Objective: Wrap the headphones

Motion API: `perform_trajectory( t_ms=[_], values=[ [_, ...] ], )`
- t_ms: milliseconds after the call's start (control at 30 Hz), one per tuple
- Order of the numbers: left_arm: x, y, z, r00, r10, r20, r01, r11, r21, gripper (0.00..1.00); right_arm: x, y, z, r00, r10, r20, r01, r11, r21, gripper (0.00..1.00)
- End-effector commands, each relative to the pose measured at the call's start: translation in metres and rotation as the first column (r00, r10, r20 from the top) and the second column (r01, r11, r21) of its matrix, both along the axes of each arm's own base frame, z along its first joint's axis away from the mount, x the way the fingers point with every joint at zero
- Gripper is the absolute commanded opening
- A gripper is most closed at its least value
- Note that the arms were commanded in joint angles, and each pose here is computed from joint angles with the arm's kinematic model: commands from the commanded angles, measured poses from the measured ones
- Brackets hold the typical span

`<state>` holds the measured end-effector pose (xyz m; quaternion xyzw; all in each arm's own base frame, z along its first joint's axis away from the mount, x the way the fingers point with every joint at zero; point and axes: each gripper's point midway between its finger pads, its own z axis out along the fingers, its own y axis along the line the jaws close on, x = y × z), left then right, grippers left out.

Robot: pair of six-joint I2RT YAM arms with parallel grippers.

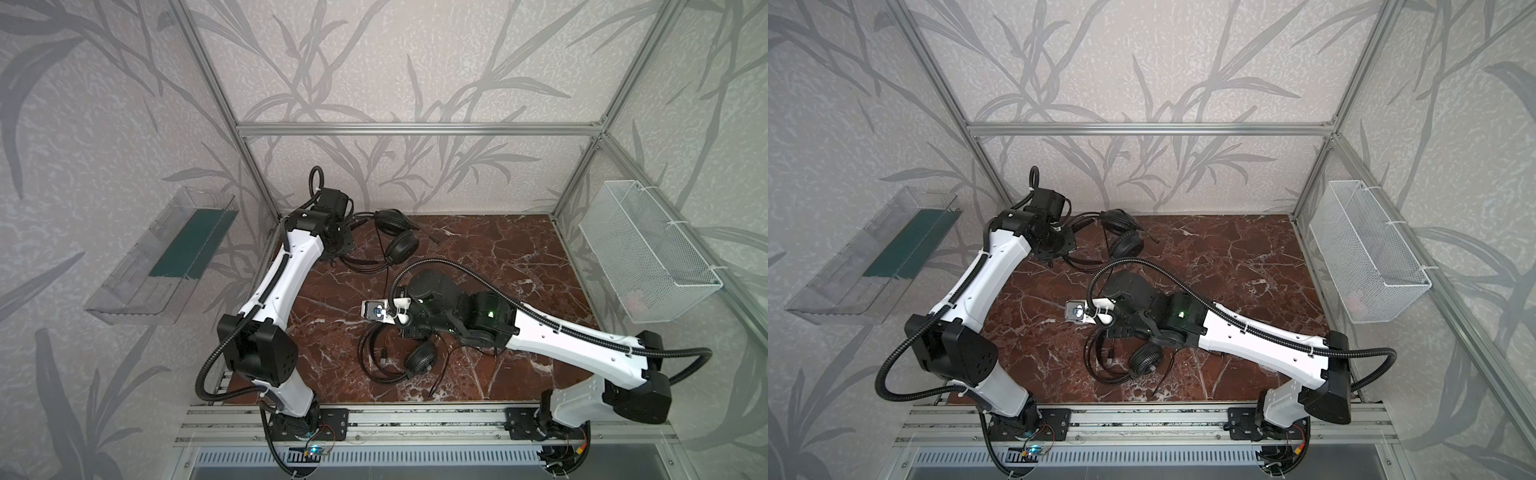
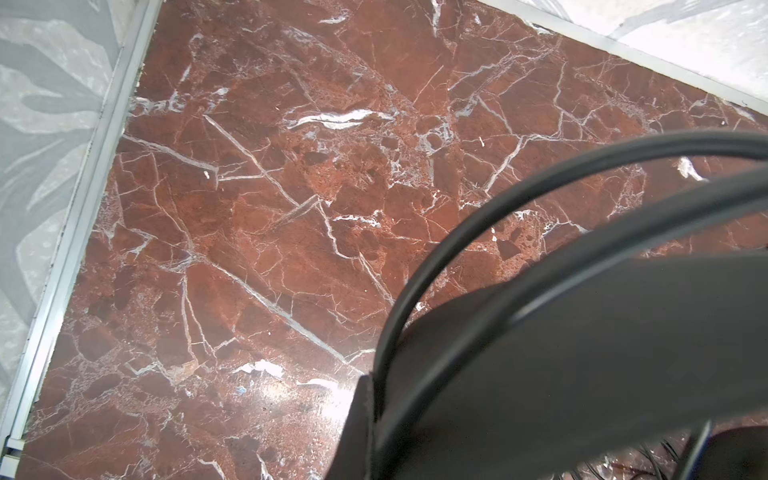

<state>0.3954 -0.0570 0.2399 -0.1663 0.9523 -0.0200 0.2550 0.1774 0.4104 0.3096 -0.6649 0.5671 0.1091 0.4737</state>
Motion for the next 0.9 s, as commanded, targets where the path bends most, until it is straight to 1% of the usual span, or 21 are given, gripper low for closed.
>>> perform_trajectory(
  t_ms=[0, 33, 100, 167, 267, 300, 400, 467, 533, 567, 633, 700, 733, 800, 867],
  values=[
    [0.014, -0.008, 0.004, 0.998, 0.017, 0.053, -0.014, 0.998, -0.060, 0.00, 0.003, 0.001, 0.066, 0.990, -0.004, 0.139, -0.015, 0.991, 0.132, 0.00],
    [0.012, -0.012, 0.002, 0.999, -0.002, 0.047, 0.004, 0.998, -0.058, 0.00, 0.016, -0.001, 0.081, 0.975, -0.068, 0.214, 0.033, 0.986, 0.161, 0.00],
    [0.007, -0.019, 0.001, 0.998, -0.035, 0.046, 0.036, 0.999, -0.023, 0.00, 0.037, -0.006, 0.100, 0.943, -0.149, 0.298, 0.093, 0.977, 0.192, 0.00],
    [-0.001, -0.020, -0.002, 0.998, -0.054, 0.043, 0.053, 0.998, 0.021, 0.00, 0.057, -0.013, 0.112, 0.917, -0.210, 0.339, 0.146, 0.968, 0.205, 0.00],
    [-0.013, -0.020, -0.009, 0.998, -0.060, 0.035, 0.060, 0.998, 0.014, 0.00, 0.091, -0.027, 0.127, 0.874, -0.304, 0.378, 0.234, 0.947, 0.221, 0.01],
    [-0.017, -0.019, -0.011, 0.998, -0.061, 0.033, 0.060, 0.998, 0.013, 0.00, 0.102, -0.031, 0.132, 0.850, -0.338, 0.404, 0.265, 0.937, 0.227, 0.01],
    [-0.029, -0.020, -0.018, 0.997, -0.073, 0.023, 0.073, 0.997, 0.005, 0.00, 0.122, -0.036, 0.142, 0.788, -0.379, 0.485, 0.303, 0.925, 0.229, 0.08],
    [-0.036, -0.021, -0.022, 0.996, -0.086, 0.014, 0.086, 0.996, 0.009, 0.00, 0.129, -0.032, 0.146, 0.754, -0.377, 0.538, 0.309, 0.926, 0.217, 0.15],
    [-0.042, -0.023, -0.025, 0.995, -0.103, 0.008, 0.103, 0.994, 0.022, 0.00, 0.135, -0.030, 0.153, 0.722, -0.393, 0.569, 0.318, 0.919, 0.231, 0.20],
    [-0.044, -0.023, -0.028, 0.994, -0.110, 0.002, 0.110, 0.993, 0.034, 0.00, 0.137, -0.030, 0.158, 0.715, -0.401, 0.573, 0.319, 0.916, 0.244, 0.23],
    [-0.049, -0.024, -0.032, 0.992, -0.125, -0.011, 0.125, 0.990, 0.059, 0.00, 0.140, -0.029, 0.165, 0.715, -0.409, 0.567, 0.313, 0.912, 0.264, 0.29],
    [-0.054, -0.025, -0.034, 0.991, -0.136, -0.017, 0.137, 0.988, 0.069, 0.00, 0.140, -0.026, 0.169, 0.722, -0.406, 0.561, 0.296, 0.913, 0.280, 0.31],
    [-0.057, -0.025, -0.036, 0.990, -0.140, -0.021, 0.142, 0.988, 0.069, 0.00, 0.152, -0.034, 0.171, 0.710, -0.429, 0.559, 0.316, 0.903, 0.291, 0.32],
    [-0.063, -0.026, -0.038, 0.988, -0.155, -0.021, 0.156, 0.986, 0.066, 0.00, 0.162, -0.037, 0.176, 0.701, -0.447, 0.556, 0.327, 0.894, 0.307, 0.33],
    [-0.069, -0.027, -0.040, 0.986, -0.167, -0.025, 0.169, 0.983, 0.067, 0.00, 0.168, -0.038, 0.185, 0.681, -0.469, 0.562, 0.334, 0.883, 0.331, 0.35]
  ],
)
